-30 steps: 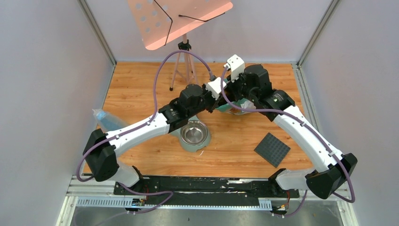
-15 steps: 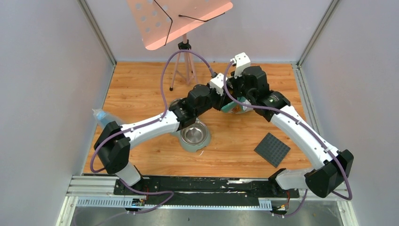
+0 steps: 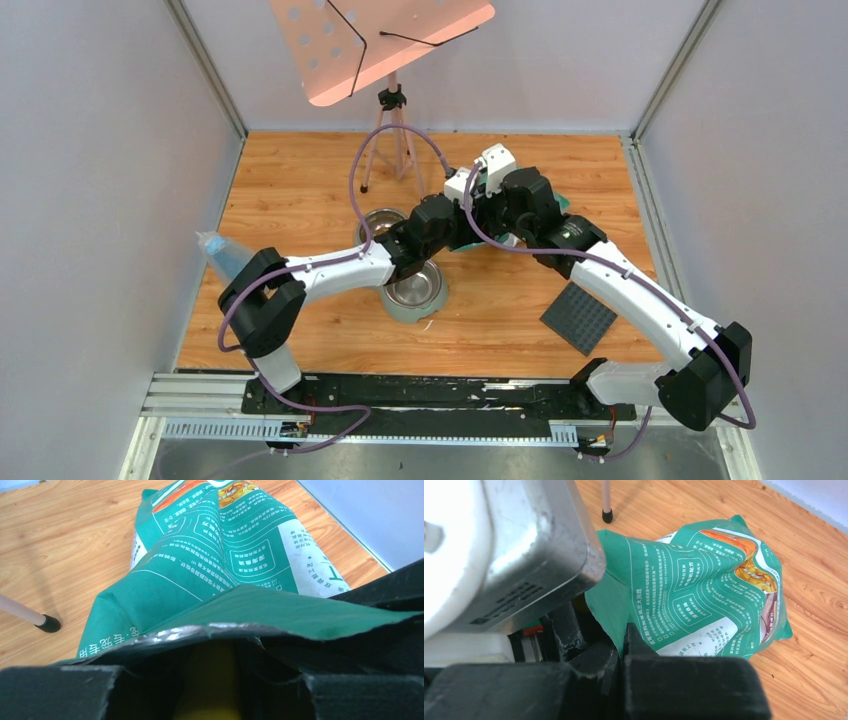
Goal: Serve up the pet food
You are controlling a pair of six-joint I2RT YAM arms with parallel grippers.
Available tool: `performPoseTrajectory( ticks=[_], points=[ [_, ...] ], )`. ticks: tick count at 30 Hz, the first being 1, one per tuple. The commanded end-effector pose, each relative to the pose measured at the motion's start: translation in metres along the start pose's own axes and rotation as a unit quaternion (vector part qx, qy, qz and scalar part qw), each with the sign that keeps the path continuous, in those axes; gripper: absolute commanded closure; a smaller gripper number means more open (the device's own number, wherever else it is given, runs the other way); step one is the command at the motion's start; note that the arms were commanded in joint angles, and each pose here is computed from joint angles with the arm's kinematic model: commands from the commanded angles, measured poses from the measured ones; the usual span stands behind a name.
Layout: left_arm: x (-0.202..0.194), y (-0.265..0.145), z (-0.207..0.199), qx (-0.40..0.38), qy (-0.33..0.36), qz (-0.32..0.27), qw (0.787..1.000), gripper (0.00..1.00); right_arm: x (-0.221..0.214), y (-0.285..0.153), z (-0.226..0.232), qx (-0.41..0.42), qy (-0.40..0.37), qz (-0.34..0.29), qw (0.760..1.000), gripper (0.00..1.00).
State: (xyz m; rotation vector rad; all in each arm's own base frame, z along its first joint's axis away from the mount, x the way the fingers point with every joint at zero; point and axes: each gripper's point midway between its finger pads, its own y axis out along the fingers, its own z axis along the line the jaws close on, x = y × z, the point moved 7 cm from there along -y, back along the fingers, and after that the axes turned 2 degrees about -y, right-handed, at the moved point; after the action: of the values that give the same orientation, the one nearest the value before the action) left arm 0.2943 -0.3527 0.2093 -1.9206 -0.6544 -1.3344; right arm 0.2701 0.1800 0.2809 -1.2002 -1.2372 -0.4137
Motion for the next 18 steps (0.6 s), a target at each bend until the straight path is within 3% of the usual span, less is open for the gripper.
performPoseTrajectory(
  ticks=[1, 6, 10, 14, 18],
  points=[
    [-0.046, -0.010, 0.036, 0.065, 0.019, 0.061, 0.996, 1.00, 0.012, -0.017, -0.006, -0.009, -0.015, 0.002, 1.000, 1.00],
    [-0.030, -0.025, 0.057, 0.120, 0.100, 0.022, 0.987, 1.00, 0.013, -0.014, -0.001, 0.007, -0.026, 0.017, 0.999, 1.00],
    [-0.039, -0.021, 0.080, 0.157, 0.036, 0.050, 0.986, 1.00, 0.012, -0.007, 0.005, 0.016, -0.016, 0.027, 0.999, 1.00],
    [-0.050, -0.010, 0.054, 0.053, -0.045, 0.065, 0.995, 1.00, 0.014, 0.003, 0.010, 0.022, 0.004, 0.034, 0.999, 1.00],
    [-0.052, -0.003, 0.021, -0.069, -0.126, 0.076, 0.987, 1.00, 0.015, 0.009, 0.008, 0.004, 0.015, 0.040, 0.999, 1.00]
  ],
)
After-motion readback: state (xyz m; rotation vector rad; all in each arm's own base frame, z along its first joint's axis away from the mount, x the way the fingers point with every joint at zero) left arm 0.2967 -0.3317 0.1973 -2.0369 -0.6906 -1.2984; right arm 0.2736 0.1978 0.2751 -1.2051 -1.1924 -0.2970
